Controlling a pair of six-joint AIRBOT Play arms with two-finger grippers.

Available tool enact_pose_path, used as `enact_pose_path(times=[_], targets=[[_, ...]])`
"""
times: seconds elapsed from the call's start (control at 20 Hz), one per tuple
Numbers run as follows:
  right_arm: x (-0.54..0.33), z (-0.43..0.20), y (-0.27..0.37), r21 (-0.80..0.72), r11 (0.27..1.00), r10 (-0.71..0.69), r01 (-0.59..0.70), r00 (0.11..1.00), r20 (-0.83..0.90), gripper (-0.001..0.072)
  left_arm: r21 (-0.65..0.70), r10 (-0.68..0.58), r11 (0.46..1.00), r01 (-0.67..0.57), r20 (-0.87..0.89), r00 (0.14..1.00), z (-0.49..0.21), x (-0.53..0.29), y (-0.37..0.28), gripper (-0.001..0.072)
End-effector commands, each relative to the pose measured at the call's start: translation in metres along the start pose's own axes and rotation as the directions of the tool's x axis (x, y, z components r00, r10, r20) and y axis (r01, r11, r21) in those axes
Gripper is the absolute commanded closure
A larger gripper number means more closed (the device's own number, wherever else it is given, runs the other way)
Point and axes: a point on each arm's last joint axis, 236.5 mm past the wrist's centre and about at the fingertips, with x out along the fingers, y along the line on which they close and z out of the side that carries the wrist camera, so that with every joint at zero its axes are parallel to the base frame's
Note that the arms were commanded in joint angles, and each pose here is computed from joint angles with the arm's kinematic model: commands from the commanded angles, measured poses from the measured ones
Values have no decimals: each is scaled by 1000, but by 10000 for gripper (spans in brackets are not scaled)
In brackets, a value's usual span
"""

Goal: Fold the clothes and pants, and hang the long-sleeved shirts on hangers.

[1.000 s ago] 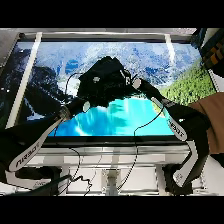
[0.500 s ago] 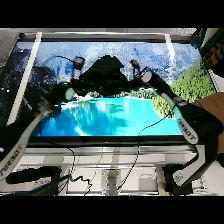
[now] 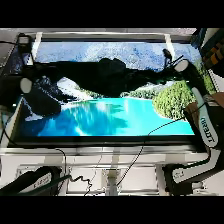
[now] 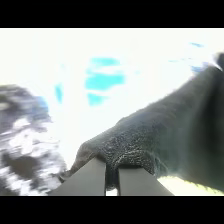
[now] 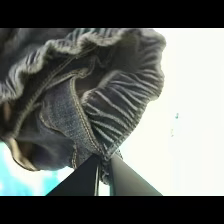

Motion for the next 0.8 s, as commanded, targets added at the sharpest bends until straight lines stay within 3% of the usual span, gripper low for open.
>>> enact_pose_path(times=[0.0, 0.35, 0.5, 0.75], targets=[[-48, 34, -35, 53, 998, -35, 30, 995, 96, 675, -49, 112, 992, -114, -40, 993, -9, -14, 61, 687], [-175, 108, -104, 141, 985, -144, 98, 919, 367, 675, -148, 277, 942, -300, -159, 948, -46, -40, 158, 686], [-174, 87, -130, 171, 975, -189, 144, 940, 283, 675, -155, 273, 936, -317, -250, 929, -70, -44, 163, 687], [-148, 8, -181, 158, 928, -339, 337, 941, -14, 675, -154, 230, 937, -314, -403, 886, -113, -38, 156, 686]])
